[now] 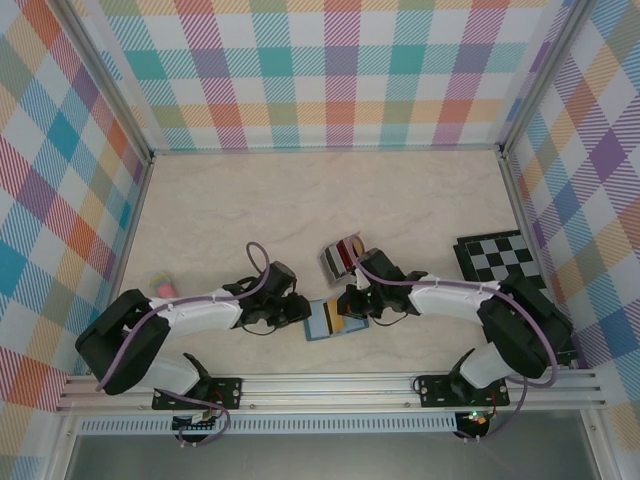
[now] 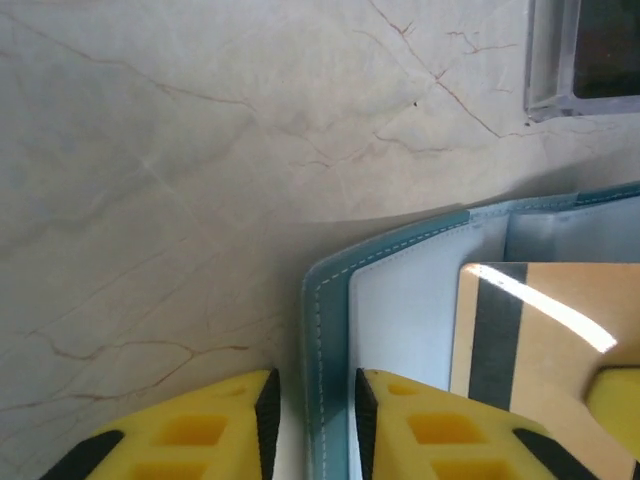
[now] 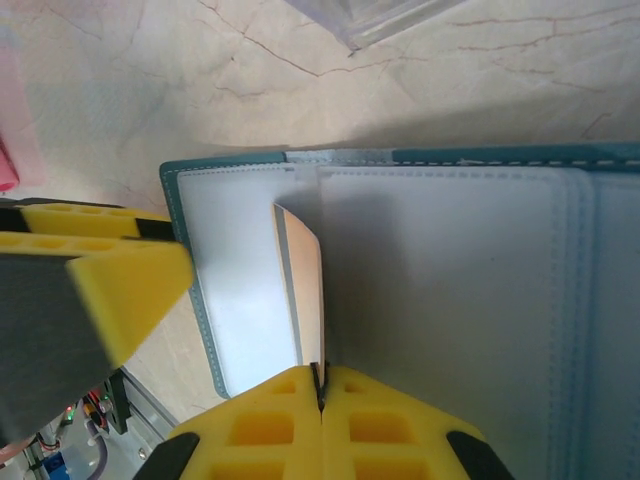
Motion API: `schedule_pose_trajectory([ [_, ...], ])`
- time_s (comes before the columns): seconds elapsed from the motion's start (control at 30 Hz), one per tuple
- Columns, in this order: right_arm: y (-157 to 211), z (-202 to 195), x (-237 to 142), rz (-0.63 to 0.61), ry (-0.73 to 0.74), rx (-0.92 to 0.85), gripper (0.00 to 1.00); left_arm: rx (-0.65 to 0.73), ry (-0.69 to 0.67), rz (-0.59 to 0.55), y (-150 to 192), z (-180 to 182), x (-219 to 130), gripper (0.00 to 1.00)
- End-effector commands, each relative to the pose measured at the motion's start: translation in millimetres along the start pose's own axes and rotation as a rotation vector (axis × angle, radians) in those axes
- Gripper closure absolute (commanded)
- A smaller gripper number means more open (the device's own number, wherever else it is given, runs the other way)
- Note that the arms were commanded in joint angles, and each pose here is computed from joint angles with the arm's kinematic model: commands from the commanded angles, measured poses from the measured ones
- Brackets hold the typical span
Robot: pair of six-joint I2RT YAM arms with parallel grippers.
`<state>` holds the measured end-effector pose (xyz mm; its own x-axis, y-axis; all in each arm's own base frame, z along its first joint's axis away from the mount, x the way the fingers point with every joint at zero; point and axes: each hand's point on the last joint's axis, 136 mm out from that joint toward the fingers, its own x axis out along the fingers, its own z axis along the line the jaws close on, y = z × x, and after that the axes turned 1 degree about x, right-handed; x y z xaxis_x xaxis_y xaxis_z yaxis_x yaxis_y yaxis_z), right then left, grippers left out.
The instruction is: Put the credit cards into the card holder
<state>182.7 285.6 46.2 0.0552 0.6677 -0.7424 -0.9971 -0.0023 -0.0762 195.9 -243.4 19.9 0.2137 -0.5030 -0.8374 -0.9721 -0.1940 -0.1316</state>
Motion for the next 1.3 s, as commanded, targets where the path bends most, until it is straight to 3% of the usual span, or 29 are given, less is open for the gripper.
schedule_pose_trajectory([
  [0.0,-2.8,-3.0,-11.2,-0.026,0.016,-0.003,0.98,0.047,0.011,0.030,3.8,-8.7,10.1,0.78],
  [0.13,-5.6,-7.4,-21.3,-0.062,0.005,0.006,0.98,0.049,0.002,0.046,5.8,-6.3,16.2,0.84],
  [0.97,10.5,-23.1,10.0,0.058,-0.029,0.005,0.99,0.052,-0.019,0.045,3.8,-7.7,20.4,0.88],
  [1.27,8.3,-16.9,20.1,0.066,-0.070,0.059,0.94,0.048,-0.024,0.048,6.3,-4.0,21.1,0.89],
])
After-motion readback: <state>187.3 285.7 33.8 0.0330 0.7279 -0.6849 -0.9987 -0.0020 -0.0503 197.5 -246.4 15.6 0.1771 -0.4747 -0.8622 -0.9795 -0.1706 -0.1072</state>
